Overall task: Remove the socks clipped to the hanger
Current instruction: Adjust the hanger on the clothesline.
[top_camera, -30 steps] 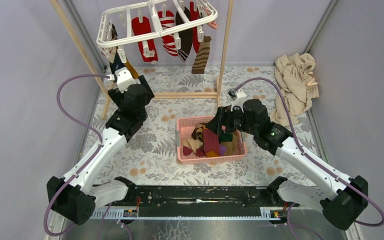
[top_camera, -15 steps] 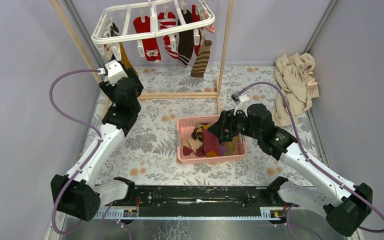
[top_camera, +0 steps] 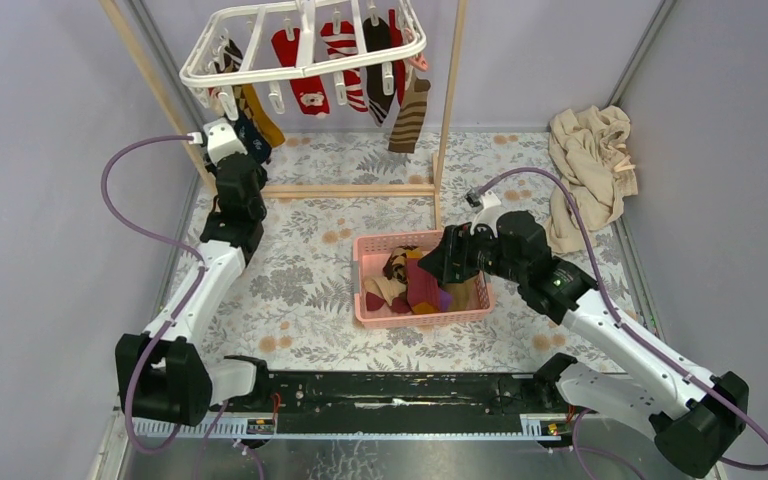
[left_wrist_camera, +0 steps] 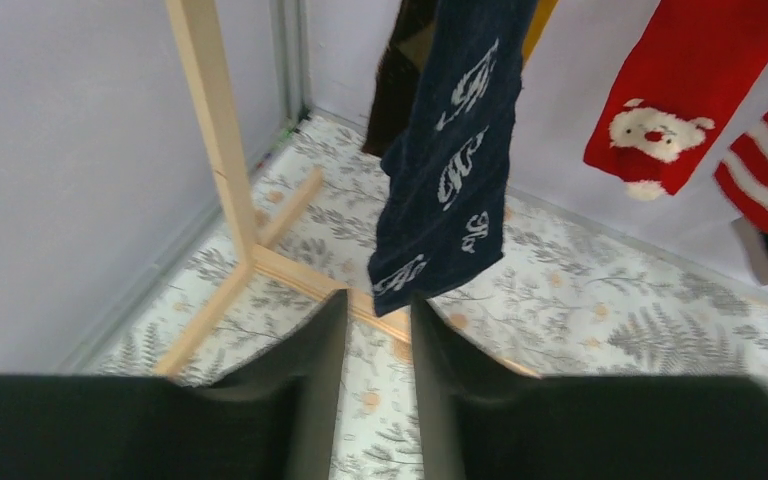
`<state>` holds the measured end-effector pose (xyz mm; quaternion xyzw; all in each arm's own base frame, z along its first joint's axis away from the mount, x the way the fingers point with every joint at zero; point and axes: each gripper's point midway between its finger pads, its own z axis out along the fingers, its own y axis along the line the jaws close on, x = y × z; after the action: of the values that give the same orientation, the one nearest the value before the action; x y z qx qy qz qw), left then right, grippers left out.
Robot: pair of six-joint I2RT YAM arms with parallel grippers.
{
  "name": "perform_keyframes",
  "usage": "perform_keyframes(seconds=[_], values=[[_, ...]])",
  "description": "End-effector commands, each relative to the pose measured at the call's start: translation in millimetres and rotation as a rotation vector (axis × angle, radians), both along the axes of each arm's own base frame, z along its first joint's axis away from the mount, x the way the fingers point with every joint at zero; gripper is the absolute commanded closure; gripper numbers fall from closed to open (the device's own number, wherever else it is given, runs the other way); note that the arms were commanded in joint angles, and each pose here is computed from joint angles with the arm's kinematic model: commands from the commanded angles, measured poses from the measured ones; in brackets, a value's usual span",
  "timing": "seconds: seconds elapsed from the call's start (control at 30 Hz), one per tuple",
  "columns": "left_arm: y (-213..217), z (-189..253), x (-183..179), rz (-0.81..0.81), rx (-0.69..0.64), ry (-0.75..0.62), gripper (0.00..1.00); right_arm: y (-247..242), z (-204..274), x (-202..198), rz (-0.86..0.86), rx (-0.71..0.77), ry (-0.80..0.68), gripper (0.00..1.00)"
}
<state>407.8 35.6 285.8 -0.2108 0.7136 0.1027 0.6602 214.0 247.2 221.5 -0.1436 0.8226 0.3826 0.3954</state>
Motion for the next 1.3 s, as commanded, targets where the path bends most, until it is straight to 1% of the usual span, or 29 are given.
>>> perform_keyframes(seconds=[0.0,0.07,0.2,0.4,0.53,0.57,0.6,0.63,0.67,0.7,0.73,0.77,0.83,0.9,0.93,0.97,1.0,1.13,1.27], values=[[-3,16,13,-0.061,-0.021,-0.084,0.75,0,10,-6,0.014,0.022,-0.024,0.25],[-3,14,13,-0.059,-0.036,-0.062,1.0,-1,9,-7,0.015,0.022,-0.02,0.25],[2,14,4,-0.022,-0.059,-0.03,1.0,-1,9,-9,0.019,0.028,-0.015,0.25],[1,22,-26,-0.024,-0.118,-0.093,1.0,0,7,-12,0.028,0.036,-0.006,0.25],[5,21,-39,-0.016,-0.121,-0.146,1.0,0,5,-15,0.038,0.043,0.003,0.25],[7,20,-41,-0.006,-0.123,-0.151,0.96,0,5,-16,0.038,0.043,0.003,0.25],[9,17,-42,0.009,-0.136,-0.154,0.89,0,5,-17,0.038,0.043,0.004,0.25],[14,14,-42,0.026,-0.152,-0.154,0.79,-1,5,-17,0.039,0.043,0.002,0.25],[19,10,-41,0.036,-0.171,-0.15,0.63,-2,5,-18,0.036,0.042,0.001,0.25],[20,7,-38,0.028,-0.188,-0.147,0.53,-3,4,-18,0.034,0.04,0.001,0.25],[22,4,-34,0.019,-0.203,-0.141,0.44,-4,3,-19,0.033,0.037,0.001,0.25],[24,1,-31,0.014,-0.217,-0.137,0.37,-5,3,-19,0.032,0.035,0.0,0.24],[29,0,-24,-0.023,-0.231,-0.139,0.25,-6,2,-20,0.03,0.034,-0.001,0.23],[27,4,-16,-0.088,-0.236,-0.162,0.16,-6,0,-20,0.029,0.036,-0.001,0.21],[21,4,-11,-0.146,-0.24,-0.167,0.07,-6,-1,-21,0.028,0.038,-0.002,0.21],[18,6,-6,-0.18,-0.238,-0.172,0.03,-6,-2,-20,0.027,0.036,0.0,0.2],[14,8,-1,-0.212,-0.234,-0.178,0.02,-6,-3,-20,0.028,0.037,-0.001,0.2],[8,10,14,-0.27,-0.213,-0.205,0.02,-3,-5,-20,0.043,0.036,0.002,0.2],[10,14,23,-0.279,-0.189,-0.235,0.02,-4,-8,-22,0.051,0.032,0.003,0.2]])
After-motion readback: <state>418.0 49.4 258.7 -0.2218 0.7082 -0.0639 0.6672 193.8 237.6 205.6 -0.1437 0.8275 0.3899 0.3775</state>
